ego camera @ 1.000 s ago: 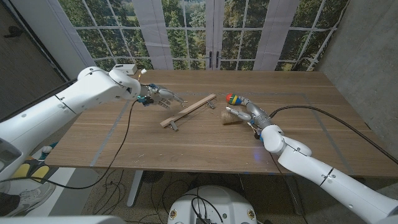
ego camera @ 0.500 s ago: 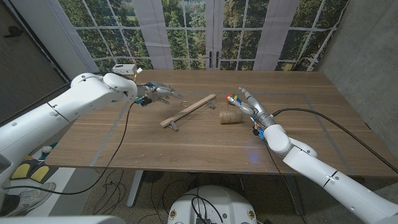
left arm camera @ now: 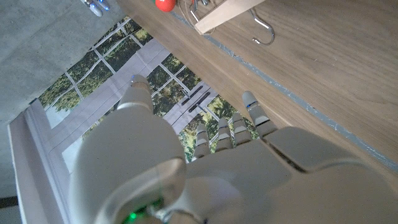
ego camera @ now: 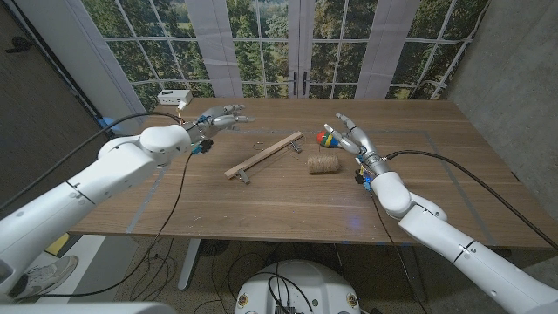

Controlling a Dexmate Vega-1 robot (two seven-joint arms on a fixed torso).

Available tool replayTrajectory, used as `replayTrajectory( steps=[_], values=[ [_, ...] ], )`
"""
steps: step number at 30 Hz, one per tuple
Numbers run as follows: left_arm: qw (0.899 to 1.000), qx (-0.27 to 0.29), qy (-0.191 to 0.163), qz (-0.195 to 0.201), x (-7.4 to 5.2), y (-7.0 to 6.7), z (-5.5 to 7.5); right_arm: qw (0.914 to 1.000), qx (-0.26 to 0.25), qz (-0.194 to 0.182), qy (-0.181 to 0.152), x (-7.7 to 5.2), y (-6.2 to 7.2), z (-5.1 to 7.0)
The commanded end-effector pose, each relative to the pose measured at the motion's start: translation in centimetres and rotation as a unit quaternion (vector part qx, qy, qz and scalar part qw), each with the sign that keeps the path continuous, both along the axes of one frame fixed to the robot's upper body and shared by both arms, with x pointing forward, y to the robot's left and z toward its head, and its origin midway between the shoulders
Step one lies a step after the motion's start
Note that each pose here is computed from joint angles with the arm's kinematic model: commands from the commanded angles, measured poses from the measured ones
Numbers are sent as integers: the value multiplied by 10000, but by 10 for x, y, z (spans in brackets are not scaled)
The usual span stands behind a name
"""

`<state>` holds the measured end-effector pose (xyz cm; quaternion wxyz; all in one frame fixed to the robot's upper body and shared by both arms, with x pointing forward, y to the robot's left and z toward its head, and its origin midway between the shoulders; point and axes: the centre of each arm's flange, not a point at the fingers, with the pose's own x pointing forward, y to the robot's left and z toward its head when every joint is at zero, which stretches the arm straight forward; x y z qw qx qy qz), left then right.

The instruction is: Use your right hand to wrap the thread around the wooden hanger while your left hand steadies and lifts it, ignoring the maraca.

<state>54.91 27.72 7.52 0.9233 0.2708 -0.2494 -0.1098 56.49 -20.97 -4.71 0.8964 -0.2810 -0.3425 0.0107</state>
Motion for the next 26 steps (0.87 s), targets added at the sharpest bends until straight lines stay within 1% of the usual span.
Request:
replayTrajectory(
  steps=[1, 2, 3, 4, 5, 6, 7, 8, 9, 10, 11, 13, 15, 16, 17, 18, 19, 20, 22, 23, 24, 25, 26],
  values=[
    [9896, -1040, -683, -721, 4, 23, -36, 9972, 560, 257, -422, -11, -8, 15],
    [9879, -1092, -731, -826, 5, 23, -37, 9968, 599, 284, -446, -12, -9, 16],
    [9891, -1007, -711, -811, 4, 23, -37, 9964, 636, 312, -466, -12, -9, 17],
    [9882, -1001, -727, -902, 5, 22, -38, 9959, 679, 338, -485, -13, -10, 17],
    [9870, -860, -683, -1177, 7, 21, -36, 9951, 752, 379, -519, -14, -11, 19],
    [9867, -853, -687, -1204, 7, 21, -36, 9950, 754, 383, -522, -14, -11, 19],
    [9830, -1080, -735, -1290, 7, 20, -39, 9948, 768, 386, -538, -14, -12, 20],
    [9801, -1033, -684, -1551, 10, 19, -39, 9943, 813, 403, -558, -16, -13, 21],
    [9797, -1028, -688, -1577, 10, 19, -39, 9943, 814, 404, -558, -16, -13, 21],
    [9770, -1148, -732, -1641, 11, 19, -42, 9938, 845, 450, -561, -17, -14, 22],
    [9725, -1349, -659, -1778, 13, 20, -46, 9928, 927, 517, -555, -18, -16, 23],
    [9700, -1411, -688, -1854, 14, 21, -50, 9914, 1047, 543, -558, -19, -18, 23],
    [9681, -1606, -613, -1821, 14, 24, -57, 9906, 1146, 476, -584, -23, -19, 23],
    [9662, -1626, -592, -1911, 16, 26, -59, 9904, 1173, 431, -599, -25, -19, 22],
    [9675, -1552, -496, -1936, 17, 28, -61, 9900, 1209, 387, -616, -28, -18, 21],
    [9682, -1542, -484, -1908, 18, 31, -64, 9901, 1210, 340, -622, -30, -17, 21],
    [9694, -1509, -547, -1858, 20, 34, -67, 9903, 1206, 291, -632, -33, -15, 20],
    [9719, -1542, -524, -1699, 21, 38, -72, 9902, 1210, 274, -635, -35, -12, 20],
    [9674, -1897, -329, -1647, 28, 43, -84, 9896, 1264, 328, -603, -37, -4, 19],
    [9687, -1880, -305, -1591, 33, 47, -87, 9893, 1279, 368, -600, -37, 0, 19],
    [9701, -1778, -286, -1628, 36, 49, -88, 9891, 1285, 420, -591, -39, 5, 20],
    [9678, -1788, -297, -1748, 36, 53, -91, 9888, 1272, 489, -612, -41, 9, 23],
    [9652, -1983, -414, -1655, 30, 56, -96, 9883, 1264, 525, -669, -43, 13, 26]
  ],
)
